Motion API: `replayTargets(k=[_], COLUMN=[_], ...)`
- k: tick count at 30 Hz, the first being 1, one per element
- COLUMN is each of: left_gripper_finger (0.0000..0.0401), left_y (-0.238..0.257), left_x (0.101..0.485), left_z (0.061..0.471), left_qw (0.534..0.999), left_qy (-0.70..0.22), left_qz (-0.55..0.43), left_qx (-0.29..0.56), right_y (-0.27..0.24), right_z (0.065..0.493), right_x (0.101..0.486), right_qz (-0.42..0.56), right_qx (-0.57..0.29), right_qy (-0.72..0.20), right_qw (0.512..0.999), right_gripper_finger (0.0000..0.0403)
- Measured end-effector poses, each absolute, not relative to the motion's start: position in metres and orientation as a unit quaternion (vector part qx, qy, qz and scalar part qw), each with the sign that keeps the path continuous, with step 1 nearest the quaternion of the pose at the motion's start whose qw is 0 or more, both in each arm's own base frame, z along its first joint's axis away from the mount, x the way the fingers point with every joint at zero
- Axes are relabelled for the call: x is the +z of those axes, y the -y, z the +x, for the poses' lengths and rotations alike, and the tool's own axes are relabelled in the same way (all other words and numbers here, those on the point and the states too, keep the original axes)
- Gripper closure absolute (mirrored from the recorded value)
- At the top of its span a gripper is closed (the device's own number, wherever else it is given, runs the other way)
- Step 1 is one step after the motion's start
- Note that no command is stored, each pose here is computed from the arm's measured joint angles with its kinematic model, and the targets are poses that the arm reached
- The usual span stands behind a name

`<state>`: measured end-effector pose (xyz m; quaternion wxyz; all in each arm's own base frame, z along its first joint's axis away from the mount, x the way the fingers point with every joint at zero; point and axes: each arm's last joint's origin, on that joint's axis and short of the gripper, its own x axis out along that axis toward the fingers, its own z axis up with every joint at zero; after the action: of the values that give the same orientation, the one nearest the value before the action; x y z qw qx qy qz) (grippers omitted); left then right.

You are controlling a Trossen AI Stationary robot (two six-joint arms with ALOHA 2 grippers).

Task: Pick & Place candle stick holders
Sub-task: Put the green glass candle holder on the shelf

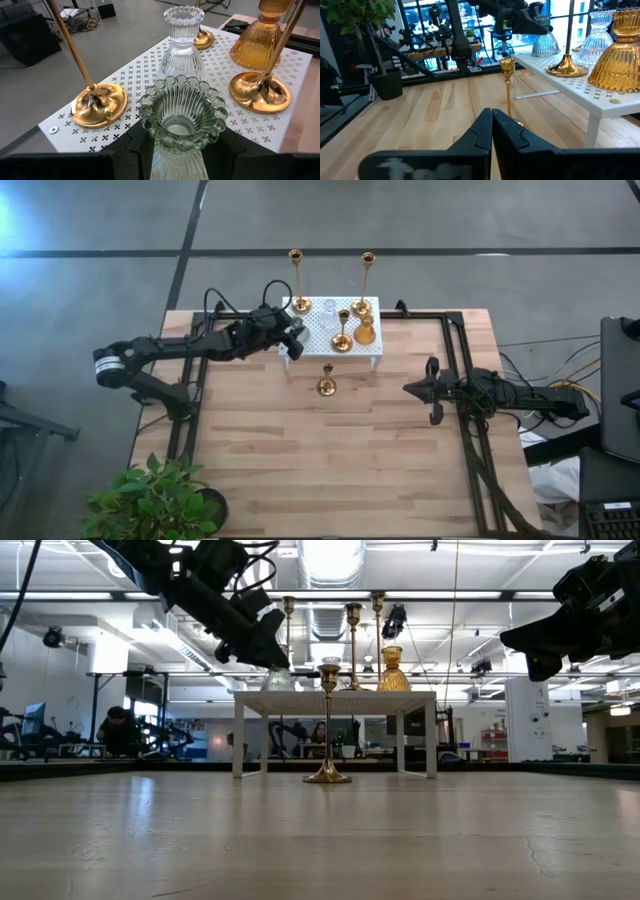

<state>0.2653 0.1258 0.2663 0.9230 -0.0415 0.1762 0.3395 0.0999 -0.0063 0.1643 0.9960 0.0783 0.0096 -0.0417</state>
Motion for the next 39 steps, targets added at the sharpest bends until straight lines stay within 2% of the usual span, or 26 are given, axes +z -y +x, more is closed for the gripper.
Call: replayTargets(k=[31, 36, 39], left_gripper_finger=[0.0269, 0.0208, 0.0188], left_y=[-0.132, -0.1335, -0.1347], left_x=[0.2622, 0.2603, 0.2606], left_z=[0.2661, 0.2654, 0.2649], left_qw=[0.928, 0.926, 0.925], left_qy=[-0.18, -0.187, -0.187], left_qz=[-0.044, -0.045, -0.043], left_qx=[0.324, 0.326, 0.328], right_y=[0.0063, 0.0062, 0.0063], right_z=[0.0999, 0.0999, 0.0999], right_x=[0.1642, 0.1642, 0.1642], right_qz=[0.078, 0.078, 0.078], right_qx=[-0.042, -0.042, -0.042], right_qy=[-0.01, -0.01, -0.01], right_qw=[0.996, 0.996, 0.996], right_gripper_finger=[0.0394, 0.0394, 0.0394])
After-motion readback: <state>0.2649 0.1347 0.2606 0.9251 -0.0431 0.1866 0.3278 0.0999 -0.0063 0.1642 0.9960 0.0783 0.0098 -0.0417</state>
